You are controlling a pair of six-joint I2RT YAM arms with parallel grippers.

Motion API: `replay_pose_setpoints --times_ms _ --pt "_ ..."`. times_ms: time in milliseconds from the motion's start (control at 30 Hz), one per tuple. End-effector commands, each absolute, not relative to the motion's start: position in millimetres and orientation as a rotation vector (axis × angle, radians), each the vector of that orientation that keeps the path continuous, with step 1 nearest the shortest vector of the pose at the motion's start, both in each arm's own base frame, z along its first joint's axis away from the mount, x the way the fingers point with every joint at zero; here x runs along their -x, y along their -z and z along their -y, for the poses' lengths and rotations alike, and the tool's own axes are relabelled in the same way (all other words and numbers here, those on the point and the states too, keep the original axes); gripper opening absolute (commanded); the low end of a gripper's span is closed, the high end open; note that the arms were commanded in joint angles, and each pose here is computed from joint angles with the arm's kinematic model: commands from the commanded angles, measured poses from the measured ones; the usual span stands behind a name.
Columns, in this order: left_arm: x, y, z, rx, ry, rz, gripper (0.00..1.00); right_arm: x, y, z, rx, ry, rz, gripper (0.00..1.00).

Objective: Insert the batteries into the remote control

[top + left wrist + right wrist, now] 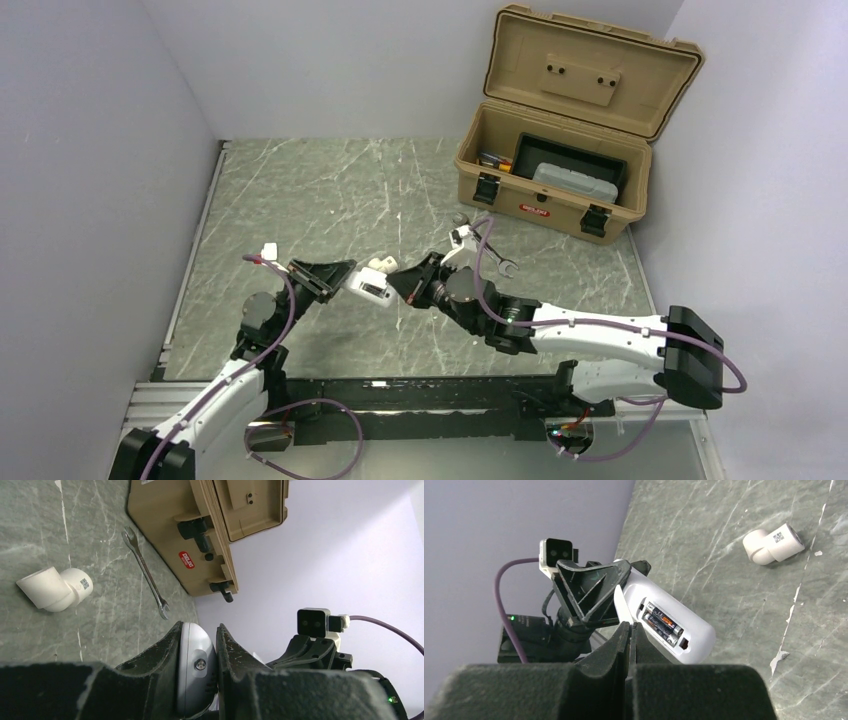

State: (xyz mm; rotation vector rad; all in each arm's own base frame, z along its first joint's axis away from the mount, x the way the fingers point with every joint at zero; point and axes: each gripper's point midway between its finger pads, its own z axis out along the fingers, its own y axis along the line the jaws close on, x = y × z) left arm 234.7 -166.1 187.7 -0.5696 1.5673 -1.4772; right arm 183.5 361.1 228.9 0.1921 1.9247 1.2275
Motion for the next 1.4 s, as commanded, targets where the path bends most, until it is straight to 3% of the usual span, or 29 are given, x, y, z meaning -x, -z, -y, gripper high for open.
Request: replay_pose_setpoints --times_ms 0,1367 --pt "-221.9 -163.9 165.6 0.587 1.506 -1.587 0.0 -185.0 -247.6 -372.7 -0.199 -1.268 -1.9 0.0" --pt "-221.9 -165.9 164.2 0.592 1.504 -1.575 0.0 -172.8 -202.6 -365.7 -0.251 -1.267 -2.022 0.0"
